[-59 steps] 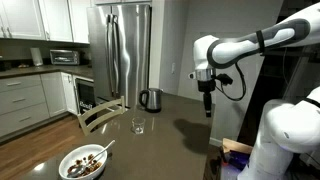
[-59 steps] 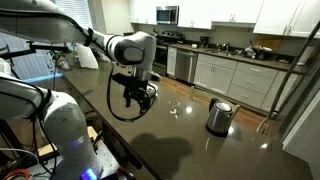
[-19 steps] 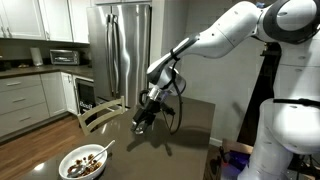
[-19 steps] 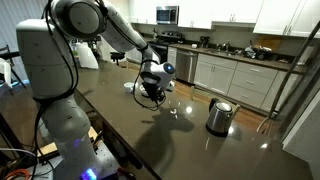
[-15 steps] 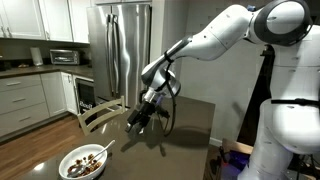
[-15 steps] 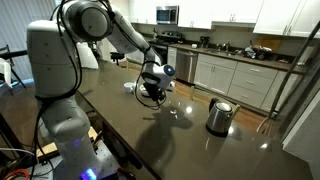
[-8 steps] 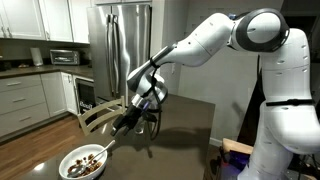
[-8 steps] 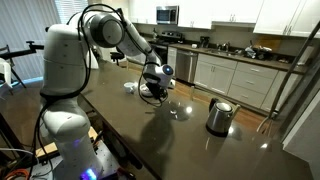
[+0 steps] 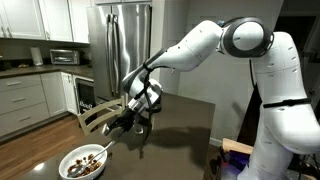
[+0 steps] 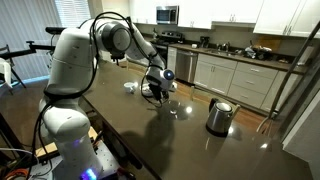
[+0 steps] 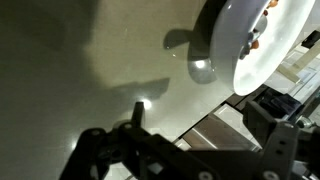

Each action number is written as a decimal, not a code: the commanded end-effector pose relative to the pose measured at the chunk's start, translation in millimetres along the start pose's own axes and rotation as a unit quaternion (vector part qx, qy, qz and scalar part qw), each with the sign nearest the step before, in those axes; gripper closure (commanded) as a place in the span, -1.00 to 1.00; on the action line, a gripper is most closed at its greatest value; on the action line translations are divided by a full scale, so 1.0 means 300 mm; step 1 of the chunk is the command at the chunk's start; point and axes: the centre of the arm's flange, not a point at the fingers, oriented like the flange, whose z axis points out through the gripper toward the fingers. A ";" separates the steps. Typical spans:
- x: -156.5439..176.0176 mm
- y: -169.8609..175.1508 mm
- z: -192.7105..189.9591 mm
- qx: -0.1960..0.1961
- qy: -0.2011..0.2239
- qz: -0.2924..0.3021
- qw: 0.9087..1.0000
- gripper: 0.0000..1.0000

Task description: Use the spoon to transfer contents from the white bowl into the glass cup then put the spoon in the bowl

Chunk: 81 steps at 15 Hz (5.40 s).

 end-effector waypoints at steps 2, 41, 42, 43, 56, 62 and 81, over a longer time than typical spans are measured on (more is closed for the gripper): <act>-0.003 0.007 0.009 0.000 -0.001 0.004 1.000 -1.00; -0.204 -0.079 0.075 0.075 -0.005 0.090 0.993 -0.24; -0.203 -0.078 0.072 0.074 -0.004 0.090 0.993 -0.15; -0.203 -0.078 0.068 0.072 -0.003 0.089 0.993 -0.09; -0.207 -0.089 0.035 0.048 0.009 0.080 0.996 0.41; -0.198 -0.107 0.023 0.051 0.013 0.075 0.996 1.00; -0.140 -0.221 -0.109 0.041 0.007 0.004 0.999 0.95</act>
